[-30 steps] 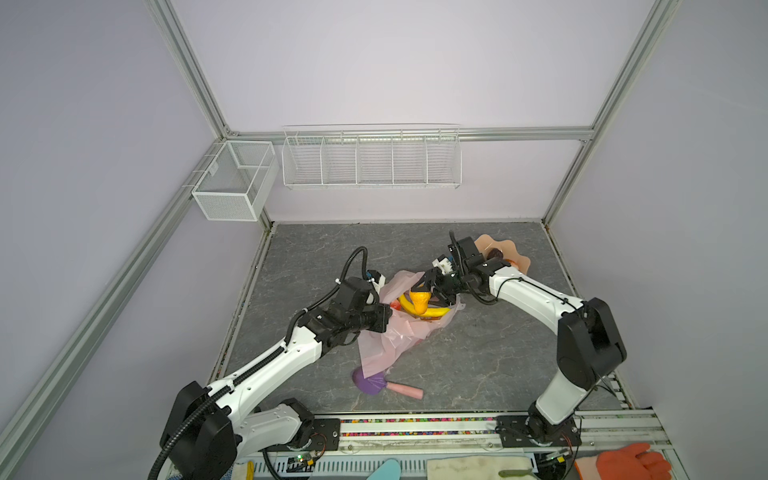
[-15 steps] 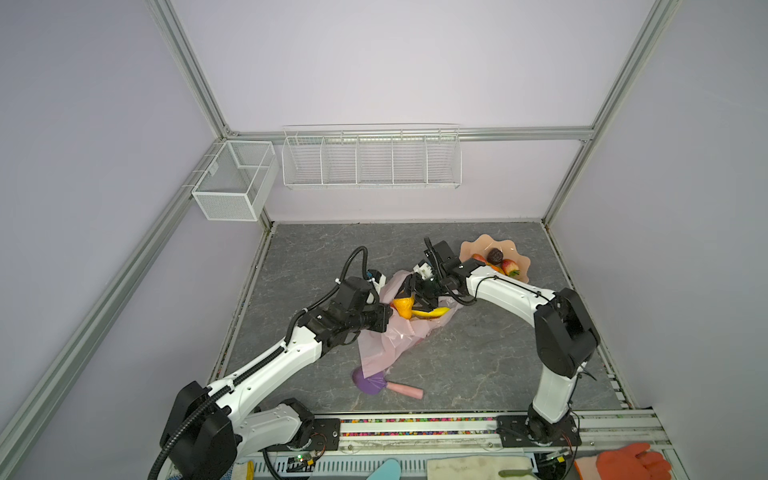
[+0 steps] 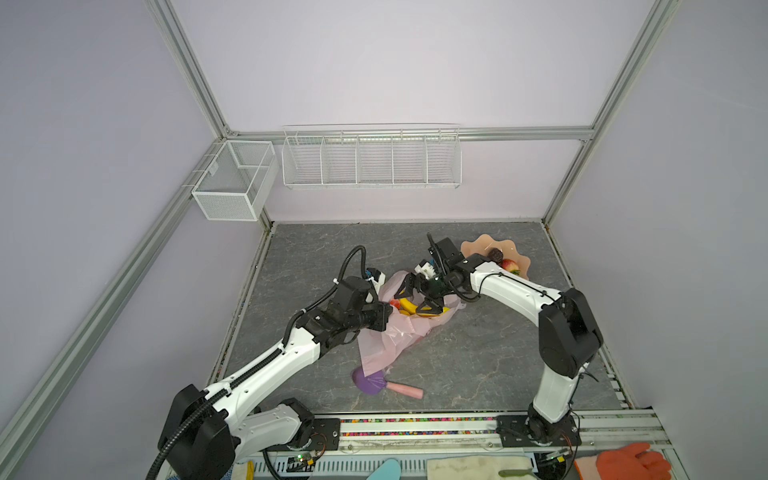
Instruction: Place the fruits into the plastic bag
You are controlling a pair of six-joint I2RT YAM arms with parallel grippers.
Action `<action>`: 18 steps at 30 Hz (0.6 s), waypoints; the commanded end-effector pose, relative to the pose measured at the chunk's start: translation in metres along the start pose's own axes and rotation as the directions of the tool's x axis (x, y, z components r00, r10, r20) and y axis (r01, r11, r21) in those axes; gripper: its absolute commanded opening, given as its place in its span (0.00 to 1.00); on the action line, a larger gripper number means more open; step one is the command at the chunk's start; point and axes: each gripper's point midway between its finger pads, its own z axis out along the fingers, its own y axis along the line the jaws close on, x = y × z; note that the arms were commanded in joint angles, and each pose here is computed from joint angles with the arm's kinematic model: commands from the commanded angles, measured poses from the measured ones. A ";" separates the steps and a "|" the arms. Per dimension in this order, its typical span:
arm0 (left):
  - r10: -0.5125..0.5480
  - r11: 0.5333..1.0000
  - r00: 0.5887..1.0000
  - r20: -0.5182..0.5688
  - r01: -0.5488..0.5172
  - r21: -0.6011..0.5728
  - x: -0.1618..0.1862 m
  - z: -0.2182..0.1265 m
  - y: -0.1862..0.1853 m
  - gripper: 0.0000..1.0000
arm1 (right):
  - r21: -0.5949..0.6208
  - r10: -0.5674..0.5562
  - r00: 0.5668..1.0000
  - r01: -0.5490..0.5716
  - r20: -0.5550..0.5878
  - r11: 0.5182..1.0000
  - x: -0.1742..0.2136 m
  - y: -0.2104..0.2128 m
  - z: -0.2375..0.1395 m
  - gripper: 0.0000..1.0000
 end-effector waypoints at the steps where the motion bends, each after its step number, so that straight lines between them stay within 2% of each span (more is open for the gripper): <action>1: -0.003 1.000 1.000 0.024 0.003 -0.007 -0.001 -0.004 0.001 0.00 | 0.008 -0.046 0.998 0.046 0.036 0.999 0.006 0.001 -0.043 0.94; 8: -0.006 1.000 1.000 0.022 0.006 -0.005 -0.002 -0.002 0.001 0.00 | 0.074 -0.044 0.988 0.033 0.151 0.997 -0.009 -0.024 -0.114 0.94; 11: -0.007 1.000 1.000 0.023 0.007 -0.003 -0.003 -0.002 0.000 0.00 | 0.191 -0.032 0.973 -0.013 0.231 0.981 -0.026 -0.059 -0.145 0.96; 13: -0.008 1.000 1.000 0.021 0.008 -0.004 -0.002 -0.002 0.000 0.00 | 0.321 -0.053 0.960 -0.039 0.275 0.946 -0.039 -0.086 -0.167 0.97; 15: -0.006 1.000 1.000 0.021 0.006 -0.002 -0.002 -0.002 0.000 0.00 | 0.457 -0.104 0.947 -0.049 0.304 0.888 -0.052 -0.108 -0.186 1.00; 17: -0.006 1.000 1.000 0.023 0.006 -0.003 -0.003 -0.003 0.000 0.00 | 0.563 -0.115 0.937 -0.098 0.330 0.821 -0.067 -0.138 -0.208 0.97; 18: -0.005 1.000 1.000 0.024 0.005 -0.005 -0.003 -0.003 0.000 0.00 | 0.585 -0.111 0.937 -0.112 0.332 0.803 -0.072 -0.148 -0.212 0.94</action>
